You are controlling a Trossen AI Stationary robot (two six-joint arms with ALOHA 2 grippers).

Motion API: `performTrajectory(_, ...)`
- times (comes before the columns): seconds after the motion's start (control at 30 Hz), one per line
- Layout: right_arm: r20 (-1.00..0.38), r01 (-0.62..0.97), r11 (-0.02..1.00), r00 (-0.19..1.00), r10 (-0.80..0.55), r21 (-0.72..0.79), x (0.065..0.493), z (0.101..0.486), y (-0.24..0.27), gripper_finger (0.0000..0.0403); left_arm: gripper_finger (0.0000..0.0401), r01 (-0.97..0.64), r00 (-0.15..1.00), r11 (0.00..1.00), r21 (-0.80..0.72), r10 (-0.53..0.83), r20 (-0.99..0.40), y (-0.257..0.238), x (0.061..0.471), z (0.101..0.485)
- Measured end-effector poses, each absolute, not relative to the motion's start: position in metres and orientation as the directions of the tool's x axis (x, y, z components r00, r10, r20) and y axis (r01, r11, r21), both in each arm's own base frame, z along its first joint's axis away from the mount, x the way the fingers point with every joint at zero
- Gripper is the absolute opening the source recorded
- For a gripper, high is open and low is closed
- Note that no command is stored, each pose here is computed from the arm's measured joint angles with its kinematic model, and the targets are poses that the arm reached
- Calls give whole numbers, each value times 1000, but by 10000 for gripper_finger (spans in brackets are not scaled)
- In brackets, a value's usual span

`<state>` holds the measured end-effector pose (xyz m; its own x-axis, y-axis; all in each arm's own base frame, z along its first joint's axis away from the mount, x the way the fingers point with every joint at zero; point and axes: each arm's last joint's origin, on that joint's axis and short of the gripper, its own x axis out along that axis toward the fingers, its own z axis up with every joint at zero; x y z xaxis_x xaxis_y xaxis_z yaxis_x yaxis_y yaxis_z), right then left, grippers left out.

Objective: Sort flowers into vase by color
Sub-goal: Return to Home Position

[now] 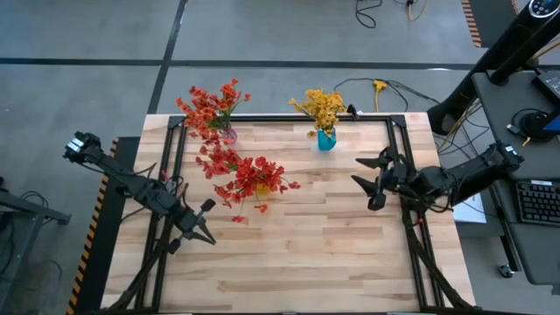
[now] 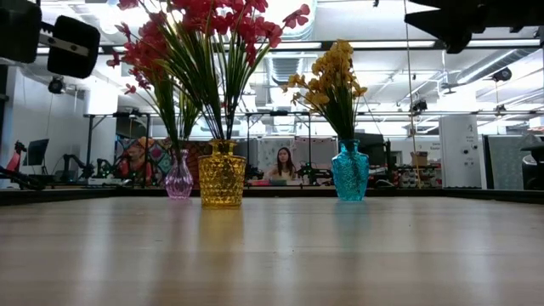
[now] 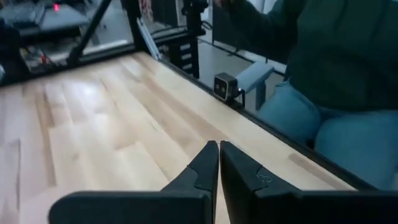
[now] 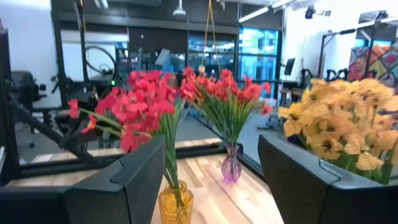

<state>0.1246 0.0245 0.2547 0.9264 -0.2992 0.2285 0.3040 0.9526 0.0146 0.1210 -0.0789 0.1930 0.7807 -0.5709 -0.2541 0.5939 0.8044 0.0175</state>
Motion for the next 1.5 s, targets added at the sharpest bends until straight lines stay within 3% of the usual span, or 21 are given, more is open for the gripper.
performTrajectory(0.23, 327, 312, 949, 893, -309, 46, 100, 249, 16, 245, 0, 595, 799, 790, 148, -564, -209, -72, 113, 200)
performTrajectory(0.33, 358, 312, 948, 880, -313, 64, 92, 243, 14, 247, 0, 564, 818, 811, 156, -523, -240, -64, 106, 206)
performTrajectory(0.53, 395, 306, 946, 861, -322, 103, 82, 228, 10, 243, 0, 551, 834, 814, 186, -525, -172, -53, 92, 218)
performTrajectory(0.87, 411, 319, 941, 847, -336, 112, 79, 219, 9, 242, 0, 554, 832, 820, 145, -539, -131, -53, 91, 169)
performTrajectory(1.1, 383, 316, 944, 864, -327, 94, 82, 210, 10, 242, 0, 543, 840, 831, 123, -537, -83, -52, 90, 161)
performTrajectory(1.23, 345, 276, 957, 893, -289, 88, 85, 205, 12, 242, 0, 535, 845, 837, 116, -527, -95, -52, 91, 159)
performTrajectory(1.37, 342, 260, 963, 901, -266, 64, 85, 204, 12, 242, 0, 402, 915, 906, 134, -395, -80, -48, 93, 160)
performTrajectory(1.5, 495, 97, 995, 864, -96, 23, 80, 217, 16, 242, 0, 468, 861, 842, 268, -503, 74, -51, 92, 176)
